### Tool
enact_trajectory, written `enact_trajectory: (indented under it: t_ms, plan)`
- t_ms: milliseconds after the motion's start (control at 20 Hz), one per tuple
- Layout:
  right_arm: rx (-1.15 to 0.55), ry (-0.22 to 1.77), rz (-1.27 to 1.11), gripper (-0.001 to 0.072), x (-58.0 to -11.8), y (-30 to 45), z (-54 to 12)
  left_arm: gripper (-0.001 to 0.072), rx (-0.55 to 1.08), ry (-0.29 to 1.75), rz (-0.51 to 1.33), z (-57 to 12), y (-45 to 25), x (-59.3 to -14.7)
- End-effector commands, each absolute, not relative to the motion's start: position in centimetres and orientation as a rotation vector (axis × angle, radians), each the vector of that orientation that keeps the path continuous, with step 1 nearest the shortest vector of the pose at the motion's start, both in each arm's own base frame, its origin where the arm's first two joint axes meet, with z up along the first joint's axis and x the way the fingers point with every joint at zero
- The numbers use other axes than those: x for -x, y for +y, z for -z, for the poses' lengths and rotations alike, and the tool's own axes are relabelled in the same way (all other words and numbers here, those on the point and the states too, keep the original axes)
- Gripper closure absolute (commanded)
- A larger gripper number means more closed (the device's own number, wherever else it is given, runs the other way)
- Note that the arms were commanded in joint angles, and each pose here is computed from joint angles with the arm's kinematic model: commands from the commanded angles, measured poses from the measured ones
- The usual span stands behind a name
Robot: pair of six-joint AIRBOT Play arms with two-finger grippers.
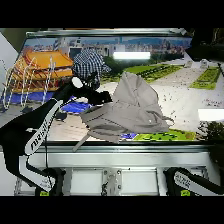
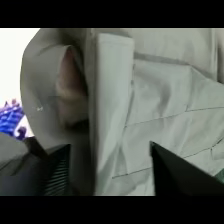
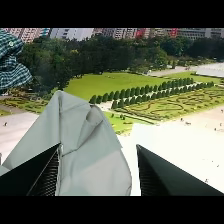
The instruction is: Fold the clothes and pants, and hang the long-sleeved shirts on hangers.
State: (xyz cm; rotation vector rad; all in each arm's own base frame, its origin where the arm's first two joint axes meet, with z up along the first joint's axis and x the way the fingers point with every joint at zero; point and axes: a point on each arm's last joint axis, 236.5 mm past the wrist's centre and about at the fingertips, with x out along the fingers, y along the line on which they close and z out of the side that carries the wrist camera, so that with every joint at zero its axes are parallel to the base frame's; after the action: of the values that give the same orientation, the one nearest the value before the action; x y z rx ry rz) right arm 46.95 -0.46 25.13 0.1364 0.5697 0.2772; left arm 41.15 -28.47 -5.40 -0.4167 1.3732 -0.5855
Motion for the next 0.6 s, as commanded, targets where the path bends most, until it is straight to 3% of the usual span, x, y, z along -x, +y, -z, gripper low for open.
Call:
enact_trajectory:
  t_ms: [0, 50, 200, 450, 550]
  plan:
    - [-0.126, 0.573, -0.275, 0.029, -46.7, -0.5, -25.2, 0.0693, 0.411, 1.346, 0.665, 3.1, -31.4, -41.2]
    - [-0.11, 0.569, -0.264, 0.0343, -46.4, -0.7, -25.5, 0.0693, 0.388, 1.35, 0.712, 1.7, -32.5, -40.5]
    - [-0.053, 0.558, -0.231, 0.034, -45.1, -1.4, -26.7, 0.0693, 0.287, 1.284, 0.879, -3.5, -38.2, -36.3]
    - [-0.02, 0.544, -0.223, 0.034, -43.6, -1.3, -28.0, 0.0693, 0.099, 1.187, 1.205, -8.1, -49.8, -21.9]
    - [-0.019, 0.545, -0.224, 0.034, -43.4, -1.2, -28.0, 0.0682, -0.074, 1.154, 1.264, -6.6, -51.3, -17.5]
